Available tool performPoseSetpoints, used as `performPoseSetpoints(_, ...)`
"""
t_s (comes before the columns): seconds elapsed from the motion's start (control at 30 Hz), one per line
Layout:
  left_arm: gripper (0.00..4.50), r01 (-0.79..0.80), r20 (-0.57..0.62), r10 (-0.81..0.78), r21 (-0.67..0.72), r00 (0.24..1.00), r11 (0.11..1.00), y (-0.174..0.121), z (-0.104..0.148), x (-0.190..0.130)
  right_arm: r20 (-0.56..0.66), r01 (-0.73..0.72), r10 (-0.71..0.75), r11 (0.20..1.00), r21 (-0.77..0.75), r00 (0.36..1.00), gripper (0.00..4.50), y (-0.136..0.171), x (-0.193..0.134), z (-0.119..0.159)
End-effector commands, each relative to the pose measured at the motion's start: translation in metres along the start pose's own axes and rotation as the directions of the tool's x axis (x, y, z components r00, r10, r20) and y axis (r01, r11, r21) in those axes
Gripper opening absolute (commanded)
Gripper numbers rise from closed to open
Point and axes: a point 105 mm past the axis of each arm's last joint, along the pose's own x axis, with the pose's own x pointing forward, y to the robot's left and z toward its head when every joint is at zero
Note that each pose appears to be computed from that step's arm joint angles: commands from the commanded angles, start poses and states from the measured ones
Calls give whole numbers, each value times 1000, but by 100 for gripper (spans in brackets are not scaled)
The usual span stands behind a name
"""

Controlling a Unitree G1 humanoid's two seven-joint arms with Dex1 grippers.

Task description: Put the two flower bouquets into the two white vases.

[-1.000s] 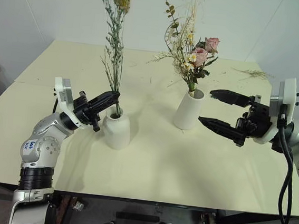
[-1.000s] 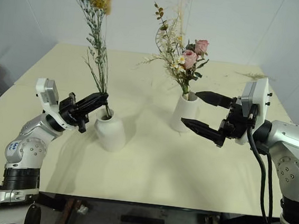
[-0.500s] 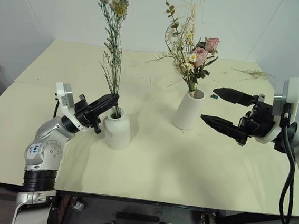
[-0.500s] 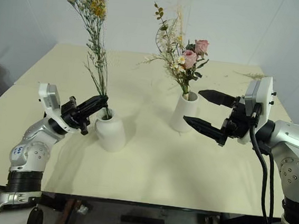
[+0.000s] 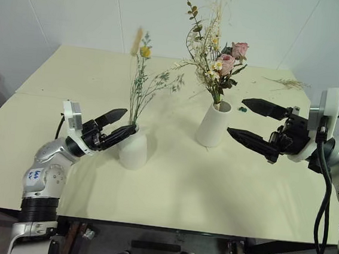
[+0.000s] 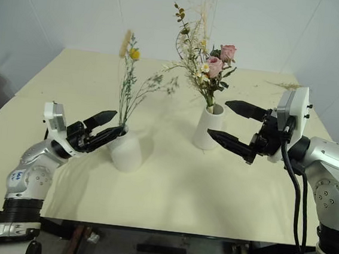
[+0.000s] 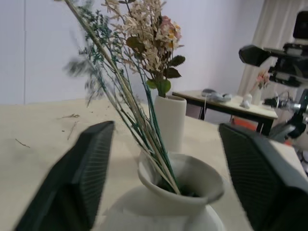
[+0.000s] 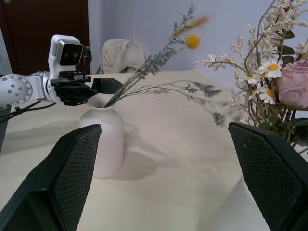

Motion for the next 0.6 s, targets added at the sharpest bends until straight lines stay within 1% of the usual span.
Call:
performPoseSetpoints(0.03,446,38,-40,-35,91,999,995,-4,20,-7,39,5,-3,999,-45,999,450,1,0,8)
performPoseSetpoints(0.13,446,38,-57,-33,90,998,995,-2,22,-10,47,3,-1,999,-44,999,450,0,2,6)
performPoseSetpoints(0.23,446,73,-75,-69,42,995,996,2,19,-6,60,-2,4,999,-42,998,450,0,6,6)
performPoseSetpoints(0.33,446,97,-68,-97,-5,993,995,8,20,-1,61,-7,9,999,-41,998,450,0,7,5)
performPoseSetpoints(0.43,446,151,-93,-158,-78,983,985,13,19,6,58,-12,15,999,-46,998,450,0,8,6)
performPoseSetpoints(0.5,446,186,-86,-200,-148,976,971,15,20,12,54,-12,15,999,-50,998,450,0,7,7)
performPoseSetpoints(0.6,446,230,-126,-265,-240,956,943,15,14,18,47,-9,12,999,-53,999,450,1,5,9)
